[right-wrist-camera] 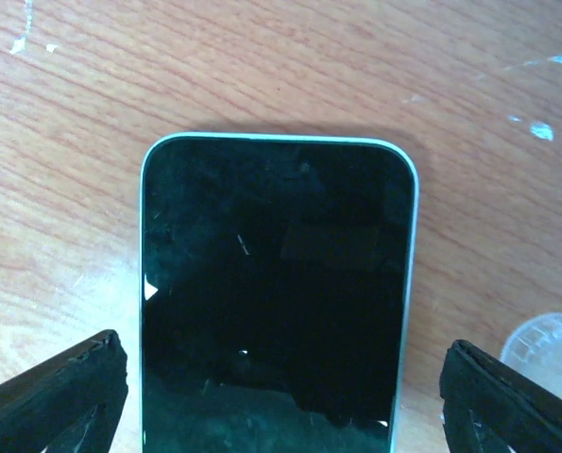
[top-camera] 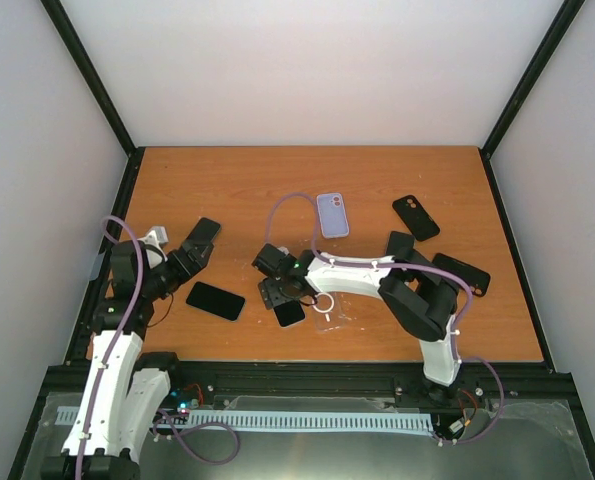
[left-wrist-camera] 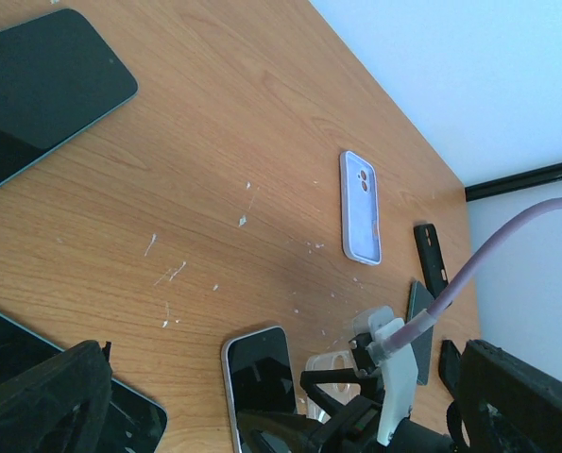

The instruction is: Put the phone into the phone case

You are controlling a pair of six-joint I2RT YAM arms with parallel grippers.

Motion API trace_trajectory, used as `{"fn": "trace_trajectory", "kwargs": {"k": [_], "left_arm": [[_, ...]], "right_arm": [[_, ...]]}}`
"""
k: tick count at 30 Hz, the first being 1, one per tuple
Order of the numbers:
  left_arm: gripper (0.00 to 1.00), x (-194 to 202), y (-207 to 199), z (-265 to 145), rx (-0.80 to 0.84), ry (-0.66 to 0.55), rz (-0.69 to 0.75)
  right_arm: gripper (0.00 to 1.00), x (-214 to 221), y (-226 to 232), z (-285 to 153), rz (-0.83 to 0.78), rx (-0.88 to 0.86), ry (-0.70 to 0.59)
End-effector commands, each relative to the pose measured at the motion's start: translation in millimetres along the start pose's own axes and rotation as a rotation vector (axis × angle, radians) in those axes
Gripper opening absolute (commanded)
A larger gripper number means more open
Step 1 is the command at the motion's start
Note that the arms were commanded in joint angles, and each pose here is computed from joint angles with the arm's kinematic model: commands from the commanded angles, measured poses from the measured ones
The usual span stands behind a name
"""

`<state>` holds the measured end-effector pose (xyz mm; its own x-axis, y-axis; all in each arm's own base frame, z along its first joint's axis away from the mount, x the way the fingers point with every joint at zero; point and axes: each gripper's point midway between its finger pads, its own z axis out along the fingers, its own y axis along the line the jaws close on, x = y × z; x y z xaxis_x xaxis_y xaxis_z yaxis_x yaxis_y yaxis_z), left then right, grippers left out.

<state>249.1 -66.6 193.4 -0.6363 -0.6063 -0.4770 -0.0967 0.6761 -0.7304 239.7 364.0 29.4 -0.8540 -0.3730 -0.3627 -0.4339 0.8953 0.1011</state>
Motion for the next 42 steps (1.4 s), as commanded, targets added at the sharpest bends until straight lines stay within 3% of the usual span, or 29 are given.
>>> {"fn": "trace_trajectory", "kwargs": {"k": [1, 13, 20, 29, 37, 42], "left_arm": [[0.99, -11.2, -9.0, -10.4, 0.003, -0.047, 0.017], [0.99, -8.6, -6.4, -9.9, -0.002, -0.042, 0.018], [0.99, -5.4, -5.3, -9.4, 0.001, -0.032, 0.016], [0.99, 8.6, 5.6, 12.0, 0.029, 0.041, -0.023], [0.97, 33.6, 8.0, 32.8, 0.118, 0.177, -0.06], [0.94, 43.3, 3.7, 41.7, 0.158, 0.237, -0.057]], "right_arm": [[0.89, -5.5, 4.0, 8.2, -0.023, 0.033, -0.012], [0.88, 9.7, 6.0, 27.0, -0.064, 0.091, 0.049], [0.73, 11.6, 10.0, 21.9, -0.061, 0.06, 0.042], [0.58, 6.4, 16.3, -13.3, -0.036, -0.03, -0.018], [0.52, 5.5, 13.5, -61.5, 0.004, -0.124, -0.098], [0.51, 9.7, -16.5, -74.5, 0.042, -0.071, -0.151]]}}
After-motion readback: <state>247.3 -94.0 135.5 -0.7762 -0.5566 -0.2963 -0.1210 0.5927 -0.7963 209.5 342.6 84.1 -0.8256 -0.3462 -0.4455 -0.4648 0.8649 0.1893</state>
